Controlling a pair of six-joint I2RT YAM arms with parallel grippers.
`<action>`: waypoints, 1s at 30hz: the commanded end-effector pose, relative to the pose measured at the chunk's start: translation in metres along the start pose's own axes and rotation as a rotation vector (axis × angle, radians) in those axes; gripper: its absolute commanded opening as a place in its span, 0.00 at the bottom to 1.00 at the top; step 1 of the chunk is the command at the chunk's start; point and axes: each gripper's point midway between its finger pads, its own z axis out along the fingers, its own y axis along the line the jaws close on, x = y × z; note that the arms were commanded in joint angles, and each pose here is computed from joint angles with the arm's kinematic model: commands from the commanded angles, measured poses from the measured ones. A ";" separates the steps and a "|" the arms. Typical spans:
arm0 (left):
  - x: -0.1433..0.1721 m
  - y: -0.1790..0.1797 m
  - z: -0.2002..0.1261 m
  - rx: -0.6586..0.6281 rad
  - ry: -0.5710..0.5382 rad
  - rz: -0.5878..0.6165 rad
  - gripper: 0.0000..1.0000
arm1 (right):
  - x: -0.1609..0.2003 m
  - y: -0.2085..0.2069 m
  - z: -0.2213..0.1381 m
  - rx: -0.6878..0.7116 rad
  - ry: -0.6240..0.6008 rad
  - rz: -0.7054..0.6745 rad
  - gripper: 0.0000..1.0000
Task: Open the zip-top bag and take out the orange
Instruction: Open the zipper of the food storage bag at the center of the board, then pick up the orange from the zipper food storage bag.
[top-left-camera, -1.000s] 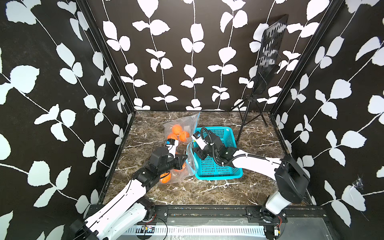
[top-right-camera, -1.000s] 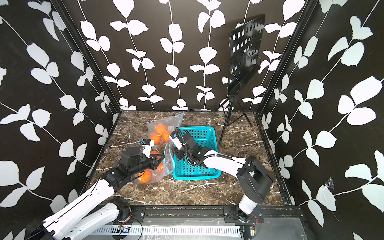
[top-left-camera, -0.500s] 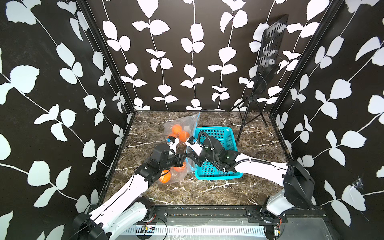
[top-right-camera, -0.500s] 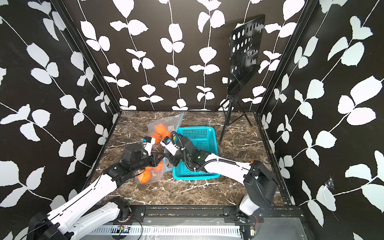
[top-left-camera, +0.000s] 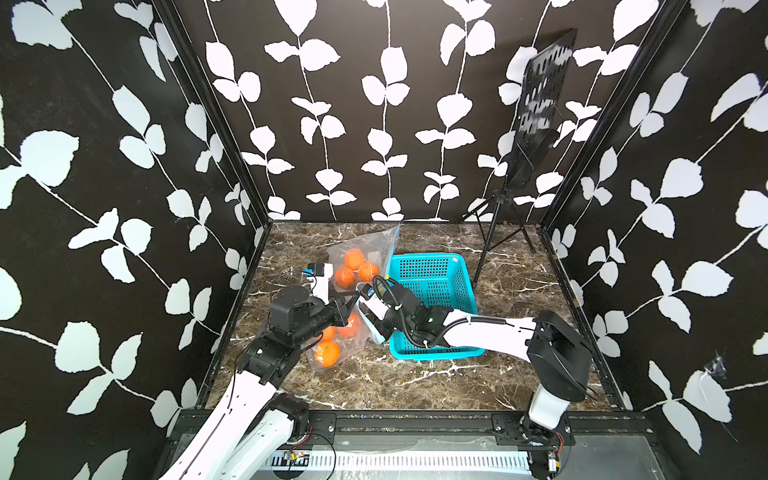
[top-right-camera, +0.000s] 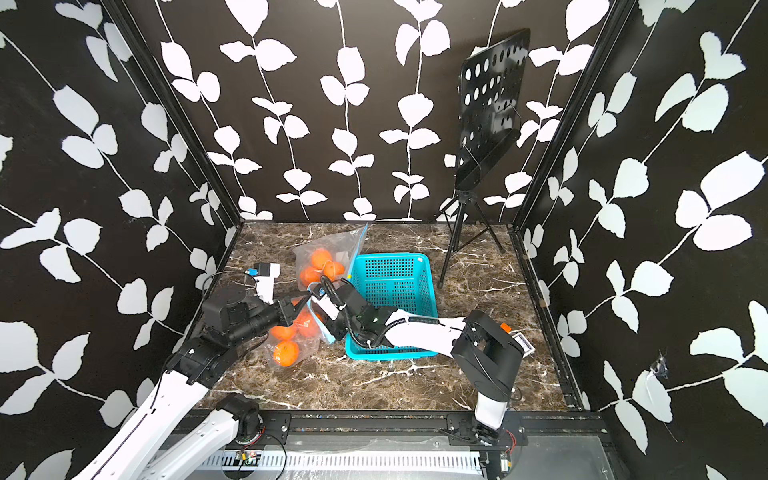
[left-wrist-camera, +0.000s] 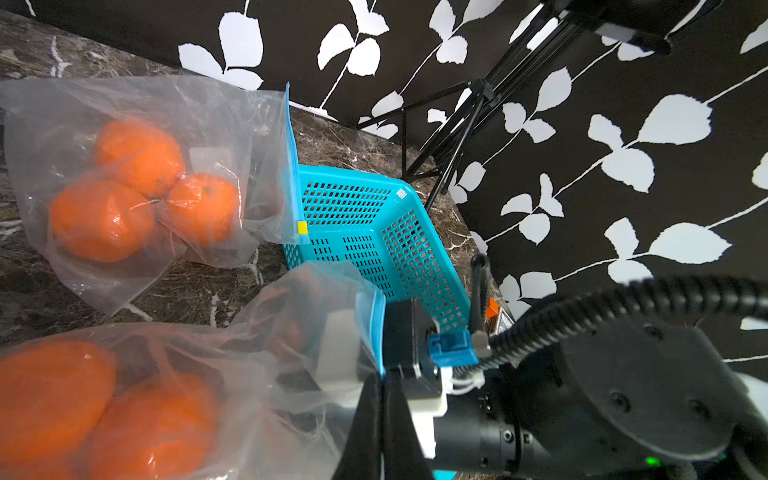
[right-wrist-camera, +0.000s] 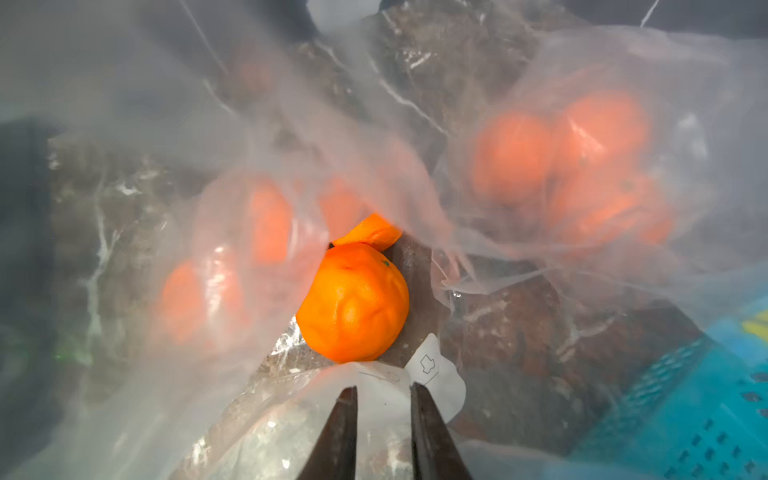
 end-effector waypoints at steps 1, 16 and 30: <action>0.013 0.001 0.011 0.047 0.047 -0.034 0.00 | -0.012 0.004 -0.008 -0.023 -0.072 -0.013 0.31; 0.023 0.004 0.029 0.088 0.088 -0.081 0.00 | -0.028 0.009 0.030 -0.347 -0.098 0.067 0.36; 0.010 0.082 0.006 -0.211 -0.060 -0.168 0.64 | -0.003 -0.005 0.011 -0.070 -0.041 0.011 0.28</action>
